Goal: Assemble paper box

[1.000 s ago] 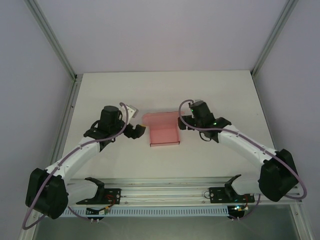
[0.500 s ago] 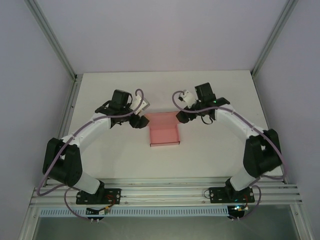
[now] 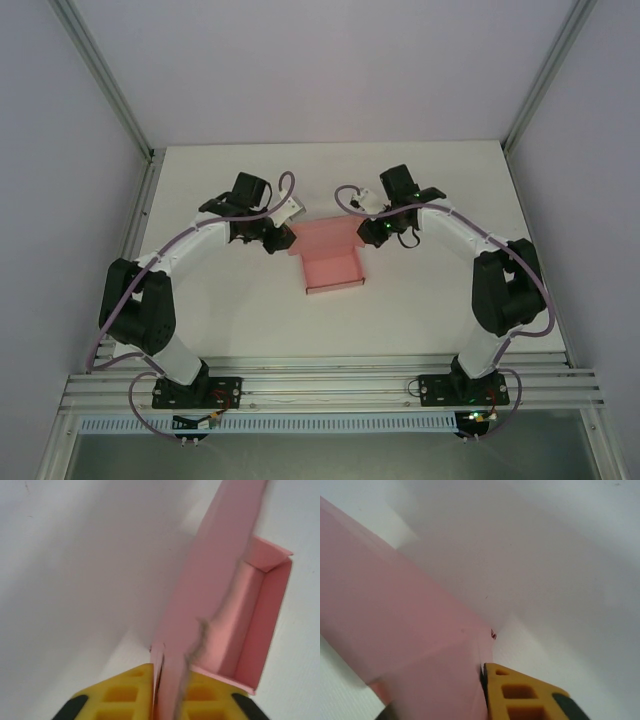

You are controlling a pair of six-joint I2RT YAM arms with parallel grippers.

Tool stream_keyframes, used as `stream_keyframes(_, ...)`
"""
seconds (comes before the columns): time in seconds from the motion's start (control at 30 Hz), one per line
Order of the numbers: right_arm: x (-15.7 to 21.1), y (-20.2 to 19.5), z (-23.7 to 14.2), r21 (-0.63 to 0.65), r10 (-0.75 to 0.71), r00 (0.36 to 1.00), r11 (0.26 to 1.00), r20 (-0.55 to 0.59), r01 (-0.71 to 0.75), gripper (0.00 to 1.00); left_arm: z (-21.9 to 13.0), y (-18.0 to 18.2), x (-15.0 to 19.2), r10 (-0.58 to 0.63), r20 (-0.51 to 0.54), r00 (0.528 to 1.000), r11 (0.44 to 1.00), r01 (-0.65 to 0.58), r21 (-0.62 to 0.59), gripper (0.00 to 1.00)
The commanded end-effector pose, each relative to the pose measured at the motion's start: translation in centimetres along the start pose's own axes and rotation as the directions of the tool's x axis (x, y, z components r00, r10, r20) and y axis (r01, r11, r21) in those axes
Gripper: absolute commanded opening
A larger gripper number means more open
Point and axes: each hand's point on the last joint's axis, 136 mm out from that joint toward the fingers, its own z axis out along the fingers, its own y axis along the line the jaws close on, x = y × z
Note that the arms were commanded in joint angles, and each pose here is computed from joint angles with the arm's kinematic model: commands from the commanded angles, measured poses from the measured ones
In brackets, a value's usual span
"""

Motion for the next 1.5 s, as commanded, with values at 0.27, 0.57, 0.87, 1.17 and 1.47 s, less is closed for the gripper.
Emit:
stream_keyframes(0.27, -3.9, 0.4, -0.9, 0.196, 0.147, 0.974, 0.964, 0.174, -0.181, 0.00, 1.3, 2.4, -5.0, -0.177, 0.101, 0.979, 0.954, 0.196, -0.229, 0.00)
stream_keyframes(0.57, -8.2, -2.0, -1.5, 0.248, 0.447, 0.718, 0.729, 0.533, -0.638, 0.00, 2.9, 2.8, -9.2, -0.419, 0.253, 0.872, 0.851, 0.474, -0.227, 0.00)
stream_keyframes(0.87, -10.8, -0.8, -0.1, 0.148, 0.464, 0.558, 0.663, 0.688, -0.733, 0.01, 3.4, 3.8, -8.5, -0.500, 0.379, 0.779, 0.772, 0.599, -0.213, 0.00)
stream_keyframes(1.17, -10.3, 0.3, 2.4, 0.105, 0.463, 0.571, 0.708, 0.678, -0.698, 0.03, 5.5, 3.4, -7.4, -0.527, 0.372, 0.764, 0.764, 0.618, -0.186, 0.00)
stream_keyframes(1.47, -8.5, 2.0, 3.6, 0.156, 0.388, 0.649, 0.770, 0.654, -0.618, 0.04, 5.4, 2.3, -5.2, -0.512, 0.373, 0.773, 0.780, 0.601, -0.174, 0.00)
